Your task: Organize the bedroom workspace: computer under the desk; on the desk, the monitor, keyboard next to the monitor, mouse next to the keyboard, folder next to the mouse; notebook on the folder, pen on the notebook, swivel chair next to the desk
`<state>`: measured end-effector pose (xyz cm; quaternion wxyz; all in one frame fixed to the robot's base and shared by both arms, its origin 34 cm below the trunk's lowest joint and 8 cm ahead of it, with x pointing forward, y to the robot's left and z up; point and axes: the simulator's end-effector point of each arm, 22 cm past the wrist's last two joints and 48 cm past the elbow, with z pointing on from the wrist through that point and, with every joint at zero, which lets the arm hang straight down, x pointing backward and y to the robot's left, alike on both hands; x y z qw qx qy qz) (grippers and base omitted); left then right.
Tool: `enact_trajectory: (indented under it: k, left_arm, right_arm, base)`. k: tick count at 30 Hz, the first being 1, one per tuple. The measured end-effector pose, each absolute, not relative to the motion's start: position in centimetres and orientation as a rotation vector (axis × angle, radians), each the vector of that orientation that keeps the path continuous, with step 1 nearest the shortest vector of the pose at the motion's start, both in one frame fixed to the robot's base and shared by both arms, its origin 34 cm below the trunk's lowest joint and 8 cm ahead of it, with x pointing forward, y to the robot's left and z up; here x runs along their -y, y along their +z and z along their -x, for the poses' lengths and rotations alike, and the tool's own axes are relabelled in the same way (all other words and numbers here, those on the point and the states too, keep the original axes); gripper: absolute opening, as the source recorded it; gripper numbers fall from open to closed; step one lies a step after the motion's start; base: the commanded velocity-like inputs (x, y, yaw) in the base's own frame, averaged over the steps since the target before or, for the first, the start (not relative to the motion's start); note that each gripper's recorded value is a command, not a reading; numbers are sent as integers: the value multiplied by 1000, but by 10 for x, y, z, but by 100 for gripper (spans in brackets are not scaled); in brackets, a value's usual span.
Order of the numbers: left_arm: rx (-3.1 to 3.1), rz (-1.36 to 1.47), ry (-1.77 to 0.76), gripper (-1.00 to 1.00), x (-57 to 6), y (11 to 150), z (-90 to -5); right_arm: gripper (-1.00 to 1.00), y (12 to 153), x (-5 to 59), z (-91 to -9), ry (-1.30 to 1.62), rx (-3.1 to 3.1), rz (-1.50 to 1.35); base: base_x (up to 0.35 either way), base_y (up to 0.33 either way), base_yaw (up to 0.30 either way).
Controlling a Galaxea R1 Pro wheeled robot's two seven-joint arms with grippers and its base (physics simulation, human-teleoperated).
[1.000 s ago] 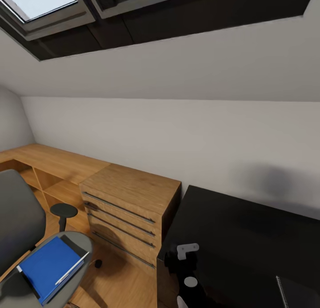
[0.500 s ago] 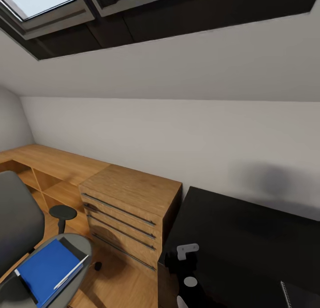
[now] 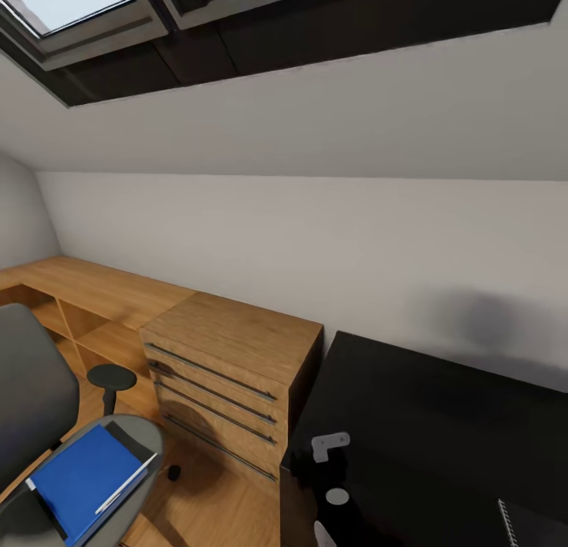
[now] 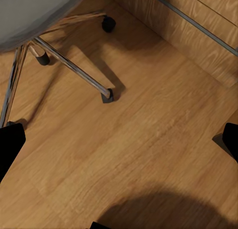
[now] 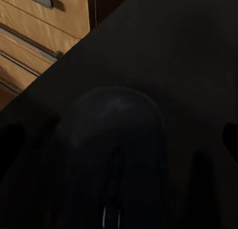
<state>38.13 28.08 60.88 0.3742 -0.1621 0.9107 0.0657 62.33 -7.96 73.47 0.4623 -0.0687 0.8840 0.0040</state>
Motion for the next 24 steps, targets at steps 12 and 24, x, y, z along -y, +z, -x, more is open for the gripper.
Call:
enact_trajectory:
  k: [12,24]
  left_arm:
    - [-2332,415,168,100,-281,609,-381]
    - [-2332,415,168,100,-281,609,-381]
  right_arm:
    - [100,730,84,-632,14,-2193,154]
    - [-100,730,85,-633,9,-2193,160]
  base:
    - [0,0,0]
    - [0,0,0]
